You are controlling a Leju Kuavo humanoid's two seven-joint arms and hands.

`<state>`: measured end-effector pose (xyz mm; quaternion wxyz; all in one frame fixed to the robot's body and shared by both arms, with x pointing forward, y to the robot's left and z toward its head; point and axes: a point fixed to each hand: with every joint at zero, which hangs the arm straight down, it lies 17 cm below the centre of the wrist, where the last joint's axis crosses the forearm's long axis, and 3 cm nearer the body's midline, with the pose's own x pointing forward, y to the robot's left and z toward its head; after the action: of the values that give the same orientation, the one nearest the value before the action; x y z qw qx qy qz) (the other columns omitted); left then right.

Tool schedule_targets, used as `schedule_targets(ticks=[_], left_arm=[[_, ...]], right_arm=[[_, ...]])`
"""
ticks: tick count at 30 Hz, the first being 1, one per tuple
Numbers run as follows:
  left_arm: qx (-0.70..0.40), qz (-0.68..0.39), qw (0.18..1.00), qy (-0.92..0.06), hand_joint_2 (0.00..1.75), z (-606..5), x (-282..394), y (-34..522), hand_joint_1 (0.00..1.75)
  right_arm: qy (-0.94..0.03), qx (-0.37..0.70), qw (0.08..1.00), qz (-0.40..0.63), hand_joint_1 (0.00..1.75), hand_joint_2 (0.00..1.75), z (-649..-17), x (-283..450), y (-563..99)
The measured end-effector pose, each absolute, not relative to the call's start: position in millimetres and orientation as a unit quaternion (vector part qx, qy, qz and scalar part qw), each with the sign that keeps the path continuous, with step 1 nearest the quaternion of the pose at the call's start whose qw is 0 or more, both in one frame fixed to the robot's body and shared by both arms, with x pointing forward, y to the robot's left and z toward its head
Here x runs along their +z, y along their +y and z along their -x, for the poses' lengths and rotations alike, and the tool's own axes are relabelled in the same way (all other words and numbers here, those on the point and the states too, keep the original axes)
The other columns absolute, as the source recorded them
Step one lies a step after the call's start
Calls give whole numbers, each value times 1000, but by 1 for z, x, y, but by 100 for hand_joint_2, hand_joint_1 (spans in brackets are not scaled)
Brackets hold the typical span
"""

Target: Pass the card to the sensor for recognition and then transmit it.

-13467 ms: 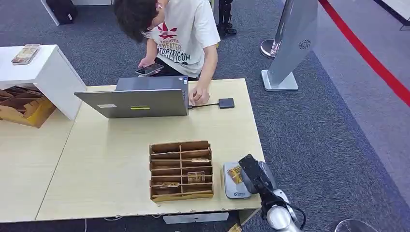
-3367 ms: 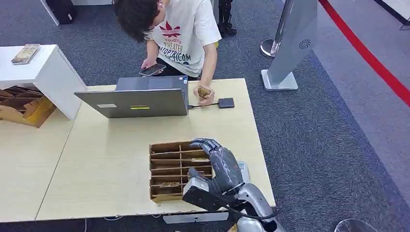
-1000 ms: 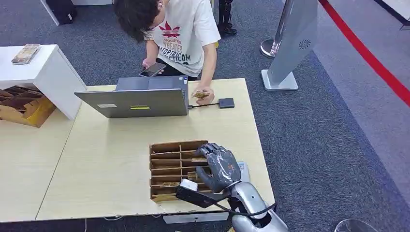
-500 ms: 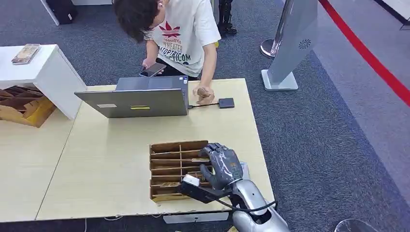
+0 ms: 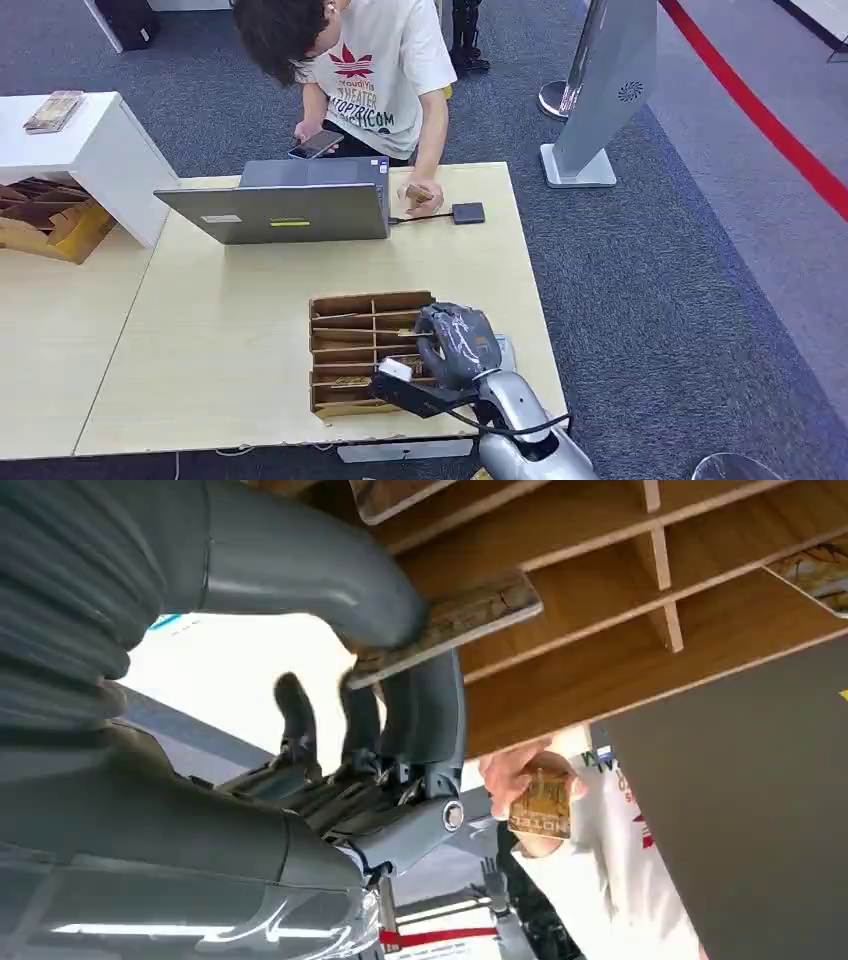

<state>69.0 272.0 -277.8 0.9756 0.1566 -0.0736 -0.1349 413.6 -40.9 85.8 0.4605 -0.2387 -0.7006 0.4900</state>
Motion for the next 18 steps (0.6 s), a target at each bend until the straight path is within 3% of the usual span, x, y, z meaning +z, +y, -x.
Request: schedule_targets(ticks=[18], left_arm=[[-137, -157, 975, -77, 0, -74, -277, 272, 0]], right_arm=[[-695, 489, 468, 240, 175, 175, -420, 83, -42]])
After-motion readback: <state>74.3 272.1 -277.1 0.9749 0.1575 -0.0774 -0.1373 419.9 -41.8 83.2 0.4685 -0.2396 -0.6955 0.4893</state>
